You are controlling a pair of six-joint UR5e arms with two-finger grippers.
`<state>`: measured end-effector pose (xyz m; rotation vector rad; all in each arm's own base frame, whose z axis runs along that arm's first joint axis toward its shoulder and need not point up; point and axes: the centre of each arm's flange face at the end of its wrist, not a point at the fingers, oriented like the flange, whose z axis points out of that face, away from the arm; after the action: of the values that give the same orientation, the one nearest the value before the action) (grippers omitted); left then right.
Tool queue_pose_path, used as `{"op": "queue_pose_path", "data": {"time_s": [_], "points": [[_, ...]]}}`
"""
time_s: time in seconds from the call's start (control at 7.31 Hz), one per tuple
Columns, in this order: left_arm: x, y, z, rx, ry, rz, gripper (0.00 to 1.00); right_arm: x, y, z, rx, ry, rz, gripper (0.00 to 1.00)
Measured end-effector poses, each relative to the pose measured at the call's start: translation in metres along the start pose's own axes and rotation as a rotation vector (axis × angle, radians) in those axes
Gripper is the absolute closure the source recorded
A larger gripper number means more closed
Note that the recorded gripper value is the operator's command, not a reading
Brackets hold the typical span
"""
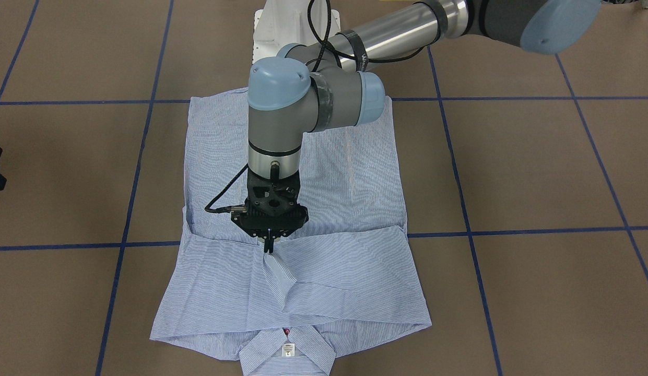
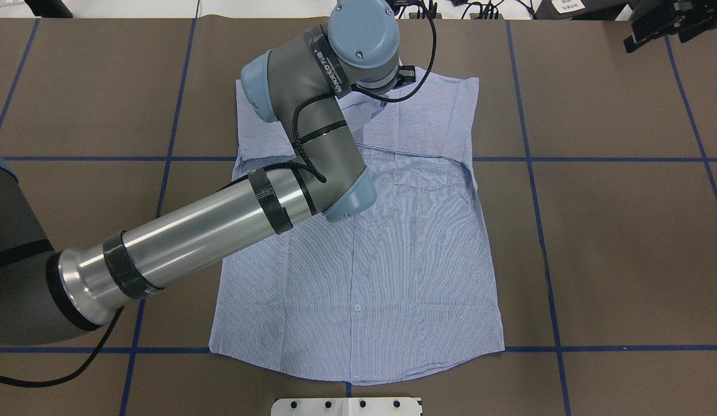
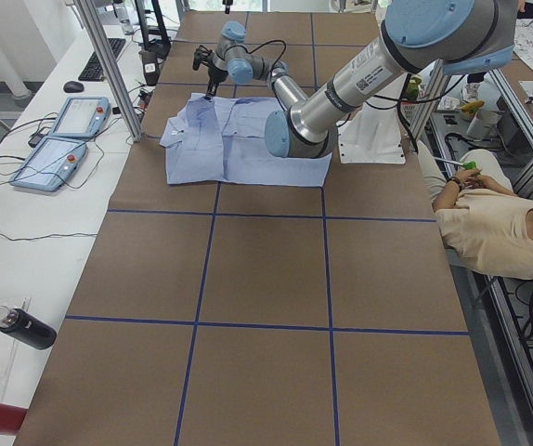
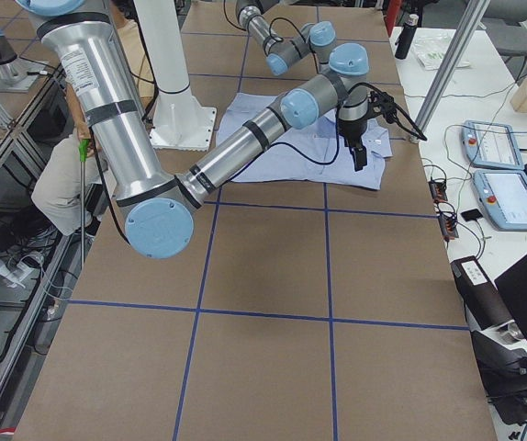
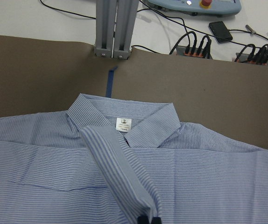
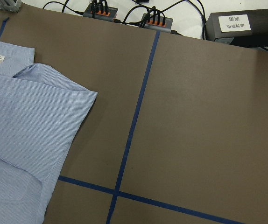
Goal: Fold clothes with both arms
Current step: 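Fold the held sleeve across the shirt's chest with the left gripper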
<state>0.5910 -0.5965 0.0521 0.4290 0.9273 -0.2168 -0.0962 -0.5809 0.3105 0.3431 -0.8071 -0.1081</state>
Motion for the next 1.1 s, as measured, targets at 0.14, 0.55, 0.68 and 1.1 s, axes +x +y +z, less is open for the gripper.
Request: {"op": "queue_pose_path", "data": {"time_s": [0.14, 0.55, 0.68, 1.1], "points": [[0.014, 0.011, 0.008, -0.007, 0.015, -0.008, 0.0, 0.0, 0.0, 0.0, -0.001, 0.0, 0.0, 0.0], [0.049, 0.026, 0.016, -0.017, 0.07, -0.03, 0.0, -0.002, 0.0, 0.0, 0.002, -0.002, 0.005, 0.0], [0.051, 0.026, 0.014, -0.018, 0.079, -0.014, 0.0, -0.008, 0.0, -0.001, 0.003, -0.007, 0.023, 0.0], [-0.014, 0.047, -0.002, -0.03, 0.093, 0.105, 0.0, -0.096, 0.026, 0.005, 0.032, -0.041, 0.135, 0.0]]}}
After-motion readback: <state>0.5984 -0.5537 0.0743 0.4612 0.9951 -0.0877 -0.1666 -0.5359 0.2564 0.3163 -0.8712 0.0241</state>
